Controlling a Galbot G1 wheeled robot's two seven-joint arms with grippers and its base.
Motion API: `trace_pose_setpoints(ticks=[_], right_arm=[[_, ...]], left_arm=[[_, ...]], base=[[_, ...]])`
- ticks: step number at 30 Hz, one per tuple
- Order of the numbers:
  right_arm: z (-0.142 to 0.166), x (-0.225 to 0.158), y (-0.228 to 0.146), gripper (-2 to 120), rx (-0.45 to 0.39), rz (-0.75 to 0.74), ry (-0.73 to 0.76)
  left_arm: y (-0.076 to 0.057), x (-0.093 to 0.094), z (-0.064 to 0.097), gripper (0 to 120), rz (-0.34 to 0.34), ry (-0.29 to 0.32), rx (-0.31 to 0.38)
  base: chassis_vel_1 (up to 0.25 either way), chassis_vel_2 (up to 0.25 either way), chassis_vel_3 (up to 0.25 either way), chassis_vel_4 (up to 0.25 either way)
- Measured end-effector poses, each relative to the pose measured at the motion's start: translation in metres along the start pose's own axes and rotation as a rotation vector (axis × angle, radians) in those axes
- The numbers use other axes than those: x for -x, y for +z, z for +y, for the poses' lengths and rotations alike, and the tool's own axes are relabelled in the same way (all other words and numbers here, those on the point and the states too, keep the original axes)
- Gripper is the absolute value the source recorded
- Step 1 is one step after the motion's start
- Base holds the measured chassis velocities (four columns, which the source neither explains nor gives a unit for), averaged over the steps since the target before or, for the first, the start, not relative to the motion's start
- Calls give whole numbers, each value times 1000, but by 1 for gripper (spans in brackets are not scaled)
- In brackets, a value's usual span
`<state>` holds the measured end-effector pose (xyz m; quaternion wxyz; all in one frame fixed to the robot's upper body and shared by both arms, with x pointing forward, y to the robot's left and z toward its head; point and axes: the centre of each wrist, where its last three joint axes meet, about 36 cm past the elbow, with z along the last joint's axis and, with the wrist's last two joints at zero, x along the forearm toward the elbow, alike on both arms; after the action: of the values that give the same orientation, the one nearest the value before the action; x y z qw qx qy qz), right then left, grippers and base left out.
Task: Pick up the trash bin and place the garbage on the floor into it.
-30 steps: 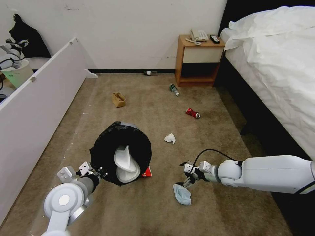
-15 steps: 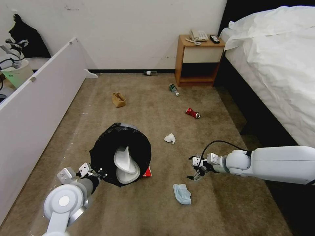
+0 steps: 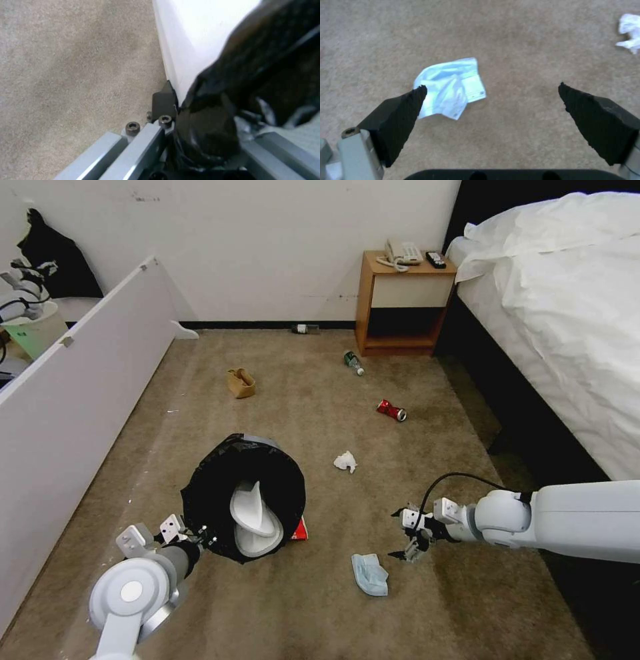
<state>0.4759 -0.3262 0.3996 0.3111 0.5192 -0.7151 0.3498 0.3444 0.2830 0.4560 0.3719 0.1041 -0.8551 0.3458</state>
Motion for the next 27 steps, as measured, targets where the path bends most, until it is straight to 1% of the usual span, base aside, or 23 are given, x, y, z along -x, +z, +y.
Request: trace_pose_setpoints(ticks=[6, 14, 27], right_arm=[[4, 1, 4, 100, -9, 12, -18], [10, 6, 12, 100, -21, 28, -39], [12, 16, 17, 100, -40, 38, -65]], left_arm=[[-2, -3, 0, 0, -9, 3, -1], [3, -1, 0, 0, -1, -4, -7], [5, 1, 1, 0, 3, -7, -14]], base=[[0, 0, 0, 0], [0, 0, 0, 0], [0, 0, 0, 0]])
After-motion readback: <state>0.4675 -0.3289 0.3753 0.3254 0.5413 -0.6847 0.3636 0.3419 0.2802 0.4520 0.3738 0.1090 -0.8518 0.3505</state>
